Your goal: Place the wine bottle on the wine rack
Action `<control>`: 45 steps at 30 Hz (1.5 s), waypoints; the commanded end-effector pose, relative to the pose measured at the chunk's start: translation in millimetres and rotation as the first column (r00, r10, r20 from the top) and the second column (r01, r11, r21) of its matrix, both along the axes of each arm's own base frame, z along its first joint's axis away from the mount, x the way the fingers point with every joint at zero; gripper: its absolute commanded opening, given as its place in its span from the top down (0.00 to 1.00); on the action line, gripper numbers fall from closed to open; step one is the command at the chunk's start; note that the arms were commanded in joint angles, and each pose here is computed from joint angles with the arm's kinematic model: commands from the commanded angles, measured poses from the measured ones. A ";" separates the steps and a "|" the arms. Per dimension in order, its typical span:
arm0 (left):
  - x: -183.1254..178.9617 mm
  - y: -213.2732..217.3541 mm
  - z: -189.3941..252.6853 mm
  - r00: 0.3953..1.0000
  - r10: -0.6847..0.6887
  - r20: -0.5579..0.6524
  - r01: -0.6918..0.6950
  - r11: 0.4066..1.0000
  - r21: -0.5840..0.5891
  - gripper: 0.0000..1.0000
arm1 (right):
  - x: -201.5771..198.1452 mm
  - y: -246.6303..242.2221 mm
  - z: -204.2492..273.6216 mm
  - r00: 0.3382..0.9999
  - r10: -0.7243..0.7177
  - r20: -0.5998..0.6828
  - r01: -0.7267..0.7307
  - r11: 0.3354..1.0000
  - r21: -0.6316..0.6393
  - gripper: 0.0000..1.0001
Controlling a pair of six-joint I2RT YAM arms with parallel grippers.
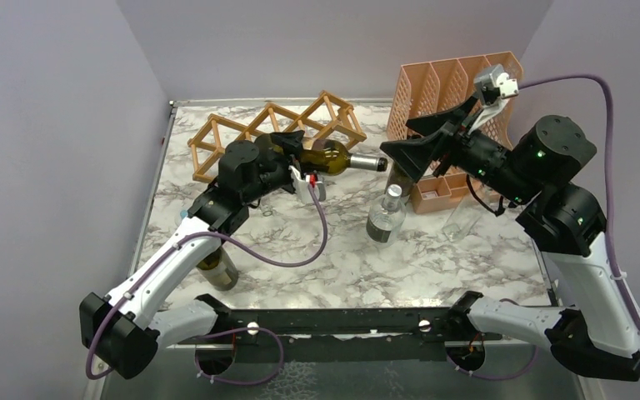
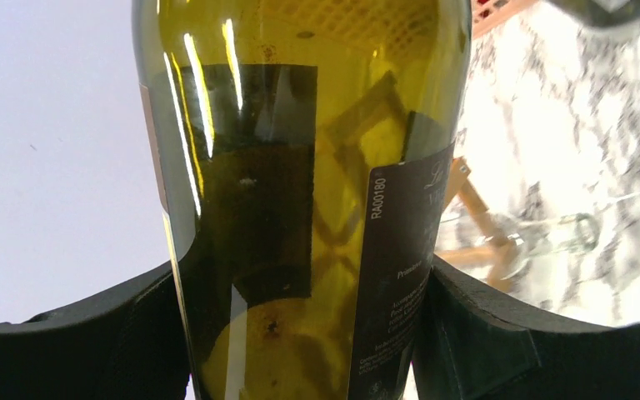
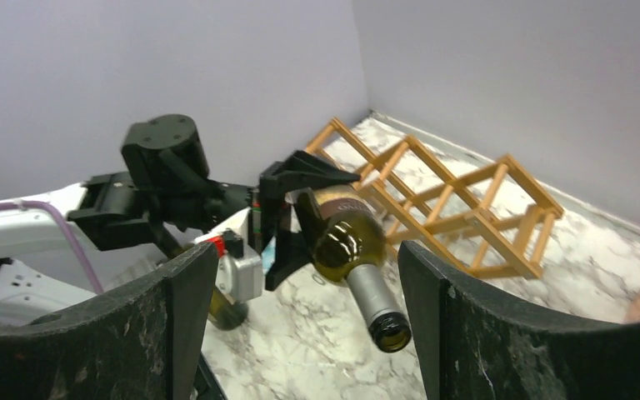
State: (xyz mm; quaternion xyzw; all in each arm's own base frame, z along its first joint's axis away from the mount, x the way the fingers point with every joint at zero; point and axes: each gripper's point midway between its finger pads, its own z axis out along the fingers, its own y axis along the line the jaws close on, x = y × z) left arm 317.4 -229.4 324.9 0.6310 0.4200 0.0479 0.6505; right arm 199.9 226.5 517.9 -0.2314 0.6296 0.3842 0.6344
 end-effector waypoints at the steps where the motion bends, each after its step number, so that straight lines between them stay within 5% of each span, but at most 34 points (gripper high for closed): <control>1: -4.3 -8.0 69.9 0.927 -0.110 0.359 0.073 0.991 0.115 1.00 | 16.2 -9.3 -42.9 0.992 -0.097 -0.076 0.084 0.983 -0.161 0.19; 10: -6.6 -26.9 95.2 0.820 -0.242 0.519 0.134 0.962 0.236 1.00 | 13.8 12.2 -122.6 0.972 -0.007 -0.235 -0.074 0.940 -0.333 0.23; 22: -19.9 -44.7 85.6 0.739 -0.372 0.562 0.201 0.918 0.343 1.00 | 8.8 22.9 -170.5 0.935 0.027 -0.354 -0.169 0.911 -0.376 0.28; 34: -26.7 -46.5 84.3 0.699 -0.400 0.593 0.193 0.904 0.382 1.00 | 21.3 37.5 -191.5 0.910 0.011 -0.415 -0.175 0.917 -0.357 0.53; 45: -29.1 -52.8 93.6 0.698 -0.389 0.601 0.189 0.910 0.370 1.00 | 22.0 48.3 -211.9 0.882 0.031 -0.471 -0.218 0.912 -0.348 0.44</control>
